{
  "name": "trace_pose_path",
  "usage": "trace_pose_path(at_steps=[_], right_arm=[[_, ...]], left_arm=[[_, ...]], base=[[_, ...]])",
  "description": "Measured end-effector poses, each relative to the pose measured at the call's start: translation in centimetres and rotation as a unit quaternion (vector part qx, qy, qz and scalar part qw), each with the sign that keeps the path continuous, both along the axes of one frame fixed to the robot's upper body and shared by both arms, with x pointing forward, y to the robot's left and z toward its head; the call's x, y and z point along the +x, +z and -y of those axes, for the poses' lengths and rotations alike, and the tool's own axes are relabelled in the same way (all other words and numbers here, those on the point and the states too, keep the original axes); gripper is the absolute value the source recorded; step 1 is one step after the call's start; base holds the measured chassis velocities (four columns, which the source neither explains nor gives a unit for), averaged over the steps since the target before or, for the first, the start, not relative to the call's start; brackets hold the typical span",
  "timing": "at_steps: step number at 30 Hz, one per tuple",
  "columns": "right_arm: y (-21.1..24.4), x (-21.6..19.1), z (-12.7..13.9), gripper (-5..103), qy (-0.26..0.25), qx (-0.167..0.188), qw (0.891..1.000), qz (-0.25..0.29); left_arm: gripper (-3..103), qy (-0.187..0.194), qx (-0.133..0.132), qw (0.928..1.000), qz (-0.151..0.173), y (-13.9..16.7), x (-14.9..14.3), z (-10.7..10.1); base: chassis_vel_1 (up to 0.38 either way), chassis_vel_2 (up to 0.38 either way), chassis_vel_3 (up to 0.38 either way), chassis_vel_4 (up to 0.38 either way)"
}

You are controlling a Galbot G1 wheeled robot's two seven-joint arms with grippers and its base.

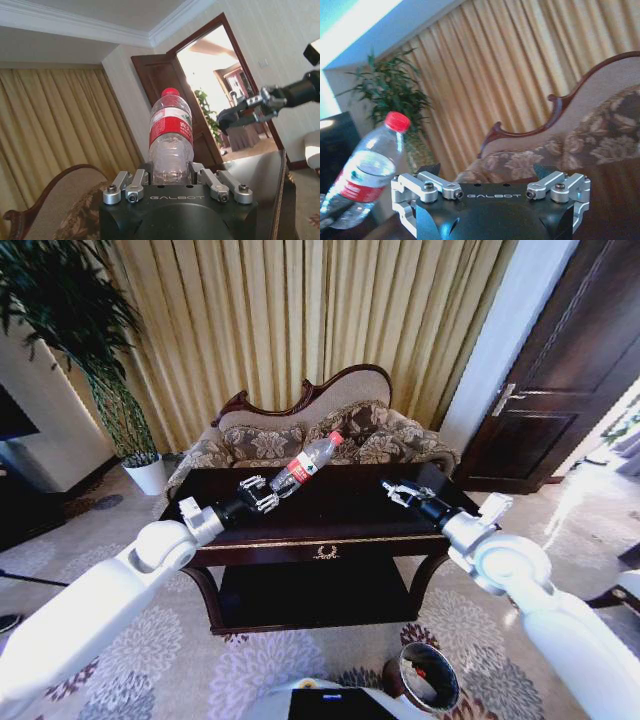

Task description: Move to the front of the table and place the trash on the table into the trash bin.

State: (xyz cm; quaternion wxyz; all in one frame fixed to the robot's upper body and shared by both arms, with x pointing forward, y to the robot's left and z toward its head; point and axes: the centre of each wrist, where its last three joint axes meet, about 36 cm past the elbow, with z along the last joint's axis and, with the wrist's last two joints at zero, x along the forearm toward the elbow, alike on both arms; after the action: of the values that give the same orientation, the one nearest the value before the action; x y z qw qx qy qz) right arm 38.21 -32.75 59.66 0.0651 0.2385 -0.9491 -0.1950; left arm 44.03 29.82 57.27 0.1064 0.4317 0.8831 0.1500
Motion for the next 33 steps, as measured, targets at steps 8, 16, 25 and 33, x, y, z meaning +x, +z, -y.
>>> trace_pose_path(at_steps=[8,16,25,33], right_arm=[[1.4,-0.6,-0.6,100,0.026,0.004,1.000,0.006],[1.2,-1.3,-1.8,100,0.046,0.002,0.999,0.000],[1.3,-2.2,-2.5,100,0.058,0.008,0.998,0.002],[2.0,-3.0,-3.4,100,0.072,0.015,0.997,0.017]], left_arm=[[37,0.006,0.018,0.9998,0.005,1.7,-1.1,-1.6],[37,-0.012,0.021,0.9997,0.010,2.1,-0.9,-0.5],[37,-0.032,0.021,0.9992,0.010,1.9,-0.4,1.1],[37,-0.041,0.023,0.9987,0.022,2.8,0.0,2.1]], base=[[0.000,0.000,0.000,0.000],[0.000,0.000,0.000,0.000],[0.000,0.000,0.000,0.000],[0.000,0.000,0.000,0.000]])
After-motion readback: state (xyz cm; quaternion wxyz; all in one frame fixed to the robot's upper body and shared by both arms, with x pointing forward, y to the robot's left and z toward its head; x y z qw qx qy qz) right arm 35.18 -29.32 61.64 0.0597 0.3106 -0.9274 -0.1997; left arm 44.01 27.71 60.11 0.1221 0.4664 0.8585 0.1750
